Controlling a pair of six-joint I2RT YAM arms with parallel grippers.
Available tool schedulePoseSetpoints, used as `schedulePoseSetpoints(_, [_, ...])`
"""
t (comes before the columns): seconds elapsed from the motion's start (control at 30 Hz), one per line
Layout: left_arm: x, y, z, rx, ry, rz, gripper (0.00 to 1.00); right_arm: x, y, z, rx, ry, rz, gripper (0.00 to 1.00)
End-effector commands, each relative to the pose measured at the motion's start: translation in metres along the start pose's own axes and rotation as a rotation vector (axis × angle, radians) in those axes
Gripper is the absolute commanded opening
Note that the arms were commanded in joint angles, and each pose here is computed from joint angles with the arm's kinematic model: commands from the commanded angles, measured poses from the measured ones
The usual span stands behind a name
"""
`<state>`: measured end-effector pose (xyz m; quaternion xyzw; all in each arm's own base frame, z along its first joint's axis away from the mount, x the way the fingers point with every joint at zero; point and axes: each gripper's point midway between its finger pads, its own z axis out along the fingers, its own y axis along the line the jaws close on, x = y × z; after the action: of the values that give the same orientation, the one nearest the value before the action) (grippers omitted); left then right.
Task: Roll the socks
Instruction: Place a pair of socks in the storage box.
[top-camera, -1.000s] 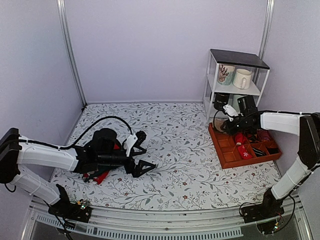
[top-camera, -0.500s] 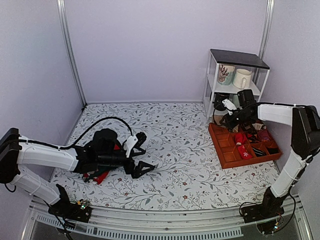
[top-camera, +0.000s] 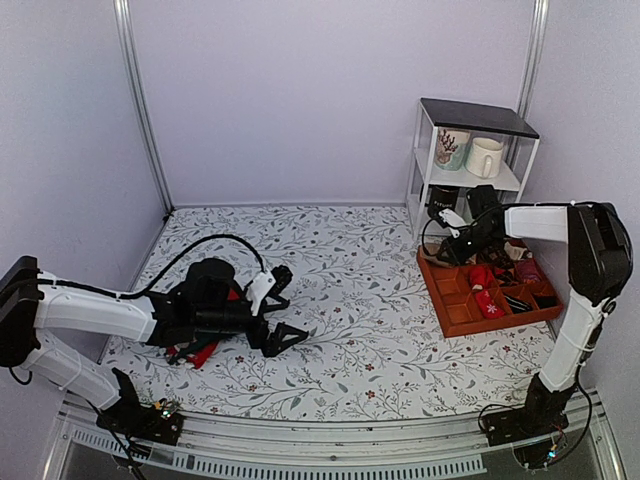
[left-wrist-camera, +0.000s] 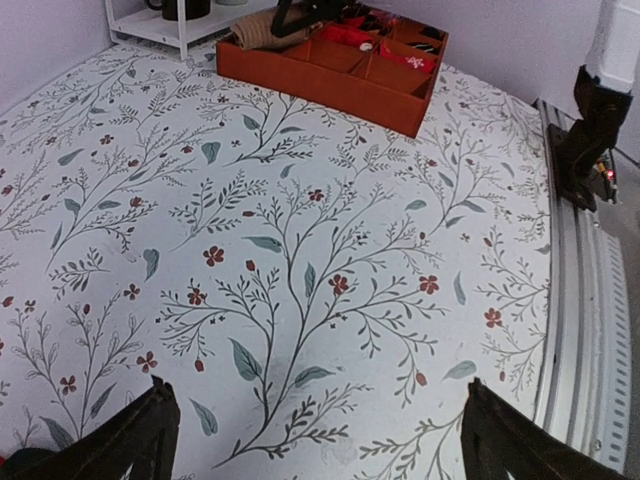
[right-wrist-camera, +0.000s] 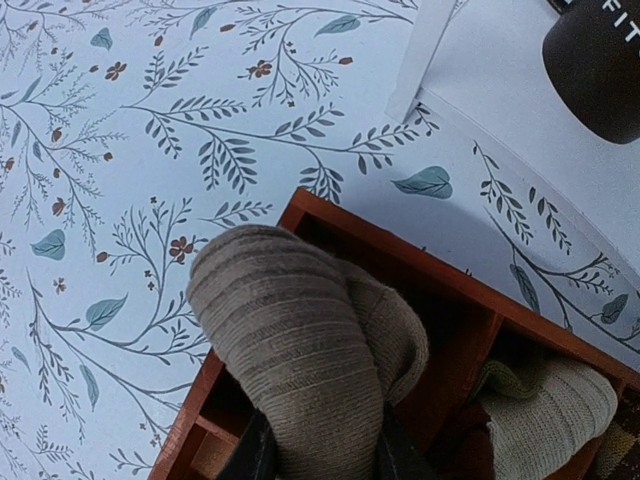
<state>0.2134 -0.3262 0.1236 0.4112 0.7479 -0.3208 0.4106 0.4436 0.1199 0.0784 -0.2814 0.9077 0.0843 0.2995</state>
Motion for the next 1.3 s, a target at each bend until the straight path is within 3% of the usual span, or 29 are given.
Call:
schedulePoseSetpoints(0.0, [0.003, 0.006, -0.004, -0.017, 0.000, 0.008, 0.99, 0.029, 0.002, 0.020, -0.019, 0.117, 0.066, 0.00])
schedulePoseSetpoints(0.47, [0.011, 0.006, -0.003, -0.009, 0.004, -0.001, 0.99, 0.067, -0.007, 0.036, 0.057, 0.274, 0.125, 0.00])
schedulePoseSetpoints(0.7, [0.019, 0.005, -0.002, -0.007, 0.018, -0.007, 0.99, 0.096, 0.005, 0.054, 0.112, 0.408, 0.059, 0.01])
schedulePoseSetpoints(0.93, [0.023, 0.006, 0.003, 0.001, 0.040, 0.003, 0.99, 0.095, 0.012, 0.059, 0.096, 0.423, 0.076, 0.01])
schedulePoseSetpoints(1.27, [0.017, 0.007, 0.008, 0.005, 0.057, 0.009, 0.99, 0.045, 0.021, 0.040, 0.014, 0.319, 0.109, 0.31])
